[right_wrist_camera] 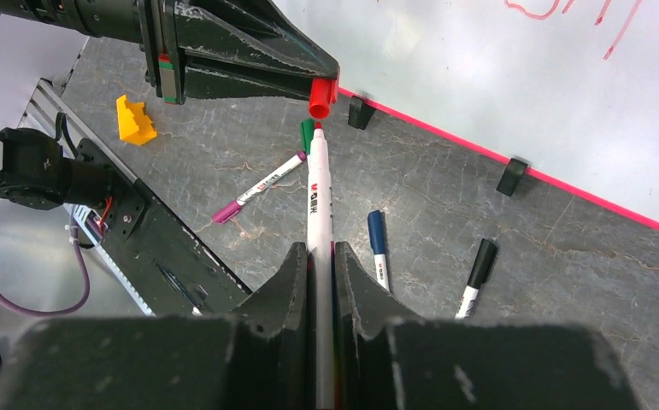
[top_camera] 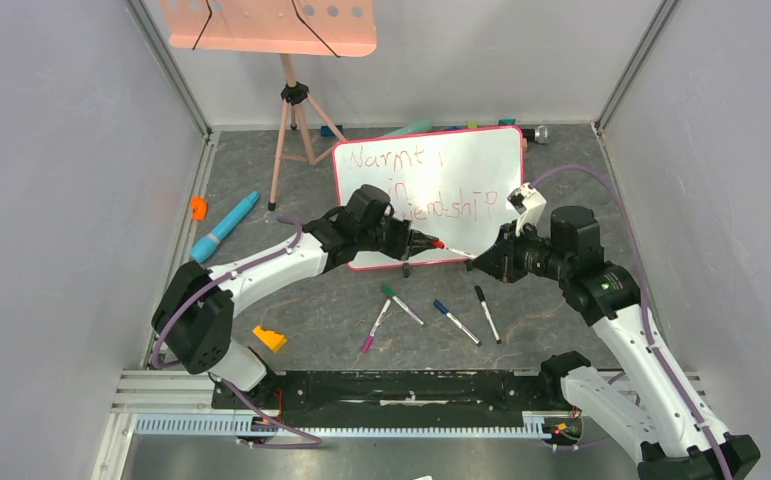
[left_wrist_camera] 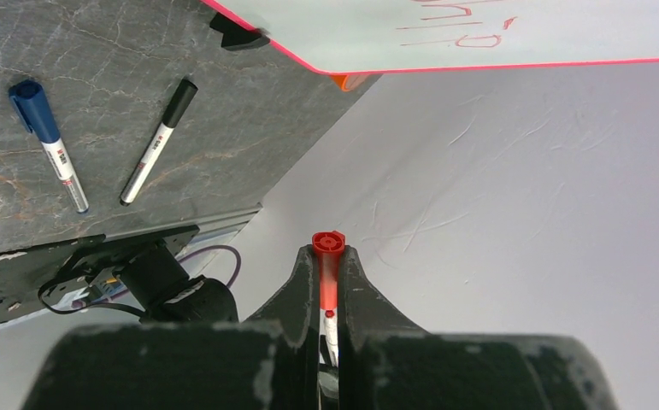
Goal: Write a sentence on the whiteboard
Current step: Insert the whiteboard marker without the cap into the pen cap, then put down the whiteboard marker at the center of the board, then reset both arms
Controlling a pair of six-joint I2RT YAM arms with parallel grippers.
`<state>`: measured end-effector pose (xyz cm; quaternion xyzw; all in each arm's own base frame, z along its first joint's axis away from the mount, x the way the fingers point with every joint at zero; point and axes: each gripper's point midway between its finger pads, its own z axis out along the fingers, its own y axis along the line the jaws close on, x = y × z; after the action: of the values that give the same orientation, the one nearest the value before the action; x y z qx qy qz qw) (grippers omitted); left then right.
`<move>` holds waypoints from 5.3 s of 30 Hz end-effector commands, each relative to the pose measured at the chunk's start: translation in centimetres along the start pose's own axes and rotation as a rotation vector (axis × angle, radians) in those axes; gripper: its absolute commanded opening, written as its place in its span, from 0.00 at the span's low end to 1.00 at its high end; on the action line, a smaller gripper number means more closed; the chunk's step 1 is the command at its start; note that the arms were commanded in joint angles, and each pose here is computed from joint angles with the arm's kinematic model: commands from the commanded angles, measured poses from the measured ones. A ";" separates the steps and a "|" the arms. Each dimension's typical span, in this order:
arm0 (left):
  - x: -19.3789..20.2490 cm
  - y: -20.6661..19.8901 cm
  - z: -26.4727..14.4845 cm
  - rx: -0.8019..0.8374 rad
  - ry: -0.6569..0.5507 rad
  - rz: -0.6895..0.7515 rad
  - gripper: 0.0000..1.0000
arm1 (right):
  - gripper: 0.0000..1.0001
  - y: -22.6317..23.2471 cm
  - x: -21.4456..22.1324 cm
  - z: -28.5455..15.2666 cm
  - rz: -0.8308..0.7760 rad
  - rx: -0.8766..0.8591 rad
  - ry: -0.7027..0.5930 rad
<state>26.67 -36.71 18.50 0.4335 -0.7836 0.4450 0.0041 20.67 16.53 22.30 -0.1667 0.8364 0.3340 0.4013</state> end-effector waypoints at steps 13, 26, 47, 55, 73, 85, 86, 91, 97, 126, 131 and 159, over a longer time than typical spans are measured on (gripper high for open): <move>1.0 -0.1 0.2 -0.002 0.072 -0.045 0.02 | 0.00 -0.1 -0.4 0.8 -0.031 -0.023 -0.025; 1.6 -1.0 0.7 0.012 0.100 -0.057 0.02 | 0.00 -0.5 0.2 1.3 -0.020 -0.020 -0.024; 4.4 -3.0 1.0 0.032 0.171 -0.085 0.02 | 0.00 -3.9 -1.0 1.7 0.010 0.171 -0.061; 5.4 -1.4 0.9 -0.012 0.200 -0.035 0.02 | 0.00 -4.3 -2.8 2.6 -0.036 0.233 -0.007; 9.7 4.4 2.6 -0.111 0.365 -0.046 0.02 | 0.00 -3.9 4.2 3.7 -0.072 0.380 0.355; 10.7 9.8 4.1 -0.191 0.335 -0.091 0.02 | 0.00 -3.4 8.0 3.8 -0.031 0.355 0.460; 10.7 10.1 4.4 -0.198 0.331 -0.095 0.02 | 0.00 -3.6 8.6 4.0 -0.031 0.365 0.474; 10.2 11.5 5.6 -0.260 0.289 -0.073 0.03 | 0.00 -4.6 12.1 5.3 0.004 0.391 0.511; 9.5 13.9 5.7 -0.383 0.257 -0.027 0.19 | 0.00 -7.4 16.2 5.5 0.002 0.512 0.603; 0.0 12.8 -8.8 -0.384 -0.048 0.219 0.53 | 0.33 -4.9 13.1 7.0 -0.035 0.348 0.420; -2.5 12.5 -9.8 -0.386 -0.095 0.410 0.57 | 0.66 -4.2 12.4 7.6 -0.017 0.310 0.373; -17.0 10.5 -17.6 -0.300 -0.860 1.406 0.99 | 0.79 -15.8 4.6 -4.0 -0.242 1.020 -0.365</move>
<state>20.29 -12.92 12.98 0.0152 -0.9038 0.1084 -0.4137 22.96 4.46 11.77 0.0064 0.8210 -0.0651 0.5671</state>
